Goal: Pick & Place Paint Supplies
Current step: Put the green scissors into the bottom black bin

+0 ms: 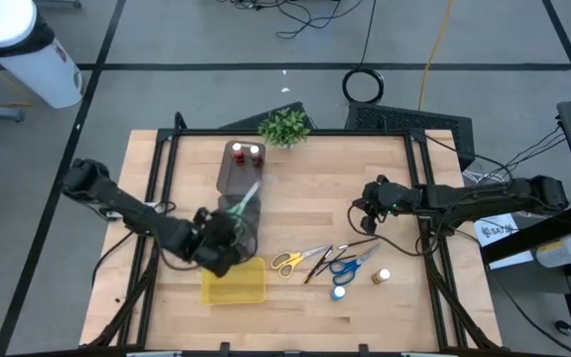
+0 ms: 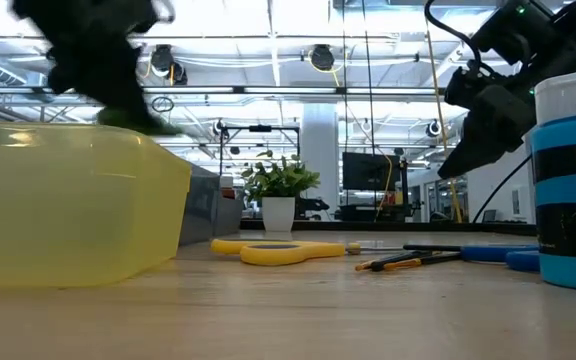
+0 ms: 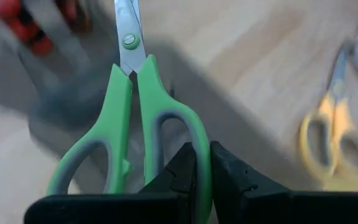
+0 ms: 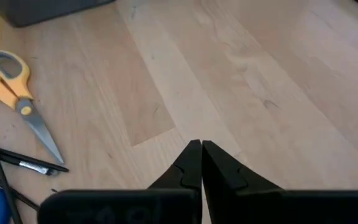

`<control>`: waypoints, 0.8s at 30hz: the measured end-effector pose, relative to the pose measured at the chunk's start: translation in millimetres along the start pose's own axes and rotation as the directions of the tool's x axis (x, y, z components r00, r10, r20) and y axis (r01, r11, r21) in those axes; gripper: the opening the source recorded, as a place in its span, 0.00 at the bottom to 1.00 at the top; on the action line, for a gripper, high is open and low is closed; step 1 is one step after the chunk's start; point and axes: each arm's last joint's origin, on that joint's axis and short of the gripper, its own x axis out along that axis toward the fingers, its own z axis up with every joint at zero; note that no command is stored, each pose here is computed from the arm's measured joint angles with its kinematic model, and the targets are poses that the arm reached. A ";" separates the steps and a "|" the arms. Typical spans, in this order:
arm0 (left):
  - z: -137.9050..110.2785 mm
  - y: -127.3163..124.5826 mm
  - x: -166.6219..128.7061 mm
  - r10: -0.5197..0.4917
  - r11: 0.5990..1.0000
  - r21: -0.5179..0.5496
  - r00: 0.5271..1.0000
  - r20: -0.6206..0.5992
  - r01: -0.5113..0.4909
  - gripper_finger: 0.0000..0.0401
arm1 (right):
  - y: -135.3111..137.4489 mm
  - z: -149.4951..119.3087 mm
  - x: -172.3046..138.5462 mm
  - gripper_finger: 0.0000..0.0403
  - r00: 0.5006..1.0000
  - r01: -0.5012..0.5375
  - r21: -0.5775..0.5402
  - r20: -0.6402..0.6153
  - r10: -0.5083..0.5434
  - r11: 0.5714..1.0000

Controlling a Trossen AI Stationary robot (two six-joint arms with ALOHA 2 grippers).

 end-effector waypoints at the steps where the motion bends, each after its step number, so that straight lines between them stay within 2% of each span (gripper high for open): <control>1: -6.2 1.6 0.9 -0.002 1.000 -0.008 1.000 -0.024 0.002 0.08 | -0.2 0.3 0.0 0.00 1.000 0.007 0.005 0.004 -0.007 1.000; 7: -25.1 6.9 14.0 -0.010 0.999 -0.052 0.995 -0.103 0.005 0.08 | -0.5 0.9 -0.2 0.00 1.000 0.023 0.029 0.011 -0.023 0.999; 18: -23.8 -2.0 11.7 -0.099 0.993 -0.075 0.987 -0.128 0.090 0.08 | -0.5 0.9 -0.2 0.00 1.000 0.024 0.008 0.010 -0.024 1.000; 24: -24.5 -2.8 10.1 -0.112 0.991 -0.089 0.979 -0.170 0.098 0.08 | -0.5 0.9 -0.2 0.00 1.000 0.024 0.003 0.010 -0.024 1.000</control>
